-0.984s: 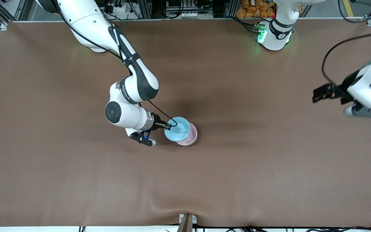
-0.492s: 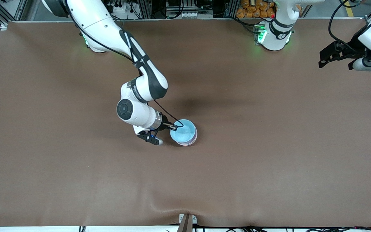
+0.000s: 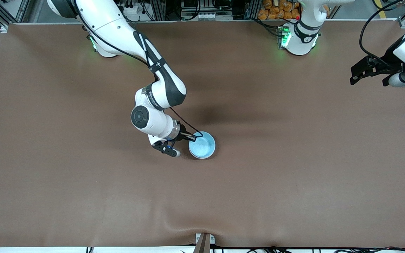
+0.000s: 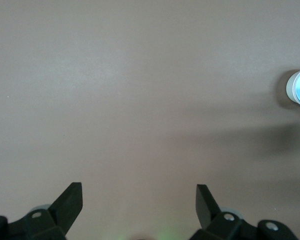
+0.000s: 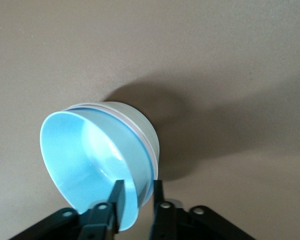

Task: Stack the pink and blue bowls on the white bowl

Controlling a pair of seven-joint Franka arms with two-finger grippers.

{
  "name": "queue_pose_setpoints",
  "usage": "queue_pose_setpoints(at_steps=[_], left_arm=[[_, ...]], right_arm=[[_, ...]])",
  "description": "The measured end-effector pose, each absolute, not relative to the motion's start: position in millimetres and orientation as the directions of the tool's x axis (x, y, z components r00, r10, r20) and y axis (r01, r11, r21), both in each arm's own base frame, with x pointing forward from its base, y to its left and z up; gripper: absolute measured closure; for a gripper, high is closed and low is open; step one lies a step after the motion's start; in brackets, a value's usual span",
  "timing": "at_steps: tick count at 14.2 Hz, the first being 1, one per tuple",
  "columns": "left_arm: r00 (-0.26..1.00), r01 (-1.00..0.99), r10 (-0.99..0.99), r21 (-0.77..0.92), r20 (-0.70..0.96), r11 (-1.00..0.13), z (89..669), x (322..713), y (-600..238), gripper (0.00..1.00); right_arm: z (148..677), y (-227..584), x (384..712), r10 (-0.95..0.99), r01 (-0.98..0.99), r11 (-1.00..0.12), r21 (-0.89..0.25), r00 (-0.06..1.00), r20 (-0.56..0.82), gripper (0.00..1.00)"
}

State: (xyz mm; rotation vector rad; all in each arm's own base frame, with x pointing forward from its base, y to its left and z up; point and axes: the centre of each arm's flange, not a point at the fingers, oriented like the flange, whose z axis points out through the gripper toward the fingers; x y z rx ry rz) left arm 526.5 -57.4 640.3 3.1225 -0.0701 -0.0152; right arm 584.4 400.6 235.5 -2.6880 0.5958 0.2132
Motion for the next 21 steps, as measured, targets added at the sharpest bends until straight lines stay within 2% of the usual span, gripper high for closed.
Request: queue_pose_setpoints(at_steps=[1,3,6,9,12,17,21], left_arm=[[0.999,-0.045,-0.045,0.019,-0.009,-0.999,640.4,526.5,-57.3,0.0],[0.999,-0.045,-0.045,0.019,-0.009,-0.999,640.6,526.6,-57.3,0.0],[0.999,-0.045,-0.045,0.019,-0.011,-0.999,639.5,527.3,-57.4,0.0],[0.999,-0.045,-0.046,0.019,-0.011,-0.999,639.1,527.6,-57.8,0.0],[0.999,-0.045,-0.045,0.019,-0.011,-0.999,639.3,527.8,-57.6,0.0],[0.999,-0.045,-0.045,0.019,-0.01,-0.999,639.9,527.9,-57.7,0.0],[1.0,-0.022,-0.022,0.019,-0.007,-1.0,641.3,528.4,-53.4,0.0]], right_arm=[[237.5,397.4,587.7,-0.38,-0.435,-0.837,-0.331,0.898,-0.22,0.52],[245.1,379.4,597.5,-0.343,-0.389,-0.866,-0.313,0.92,-0.191,0.33],[272.4,309.8,624.3,-0.208,-0.235,-0.941,-0.244,0.969,-0.133,0.01],[324.5,215.2,645.4,-0.132,-0.164,-0.961,-0.223,0.98,-0.152,0.0],[378.5,114.2,649.7,-0.084,-0.124,-0.961,-0.249,0.983,-0.166,0.0],[448.2,-22.6,629.2,-0.025,-0.051,-0.98,-0.193,0.99,-0.139,0.0],[519.5,-48.5,598.0,0.015,0.002,-0.991,-0.132,0.995,-0.1,0.0]])
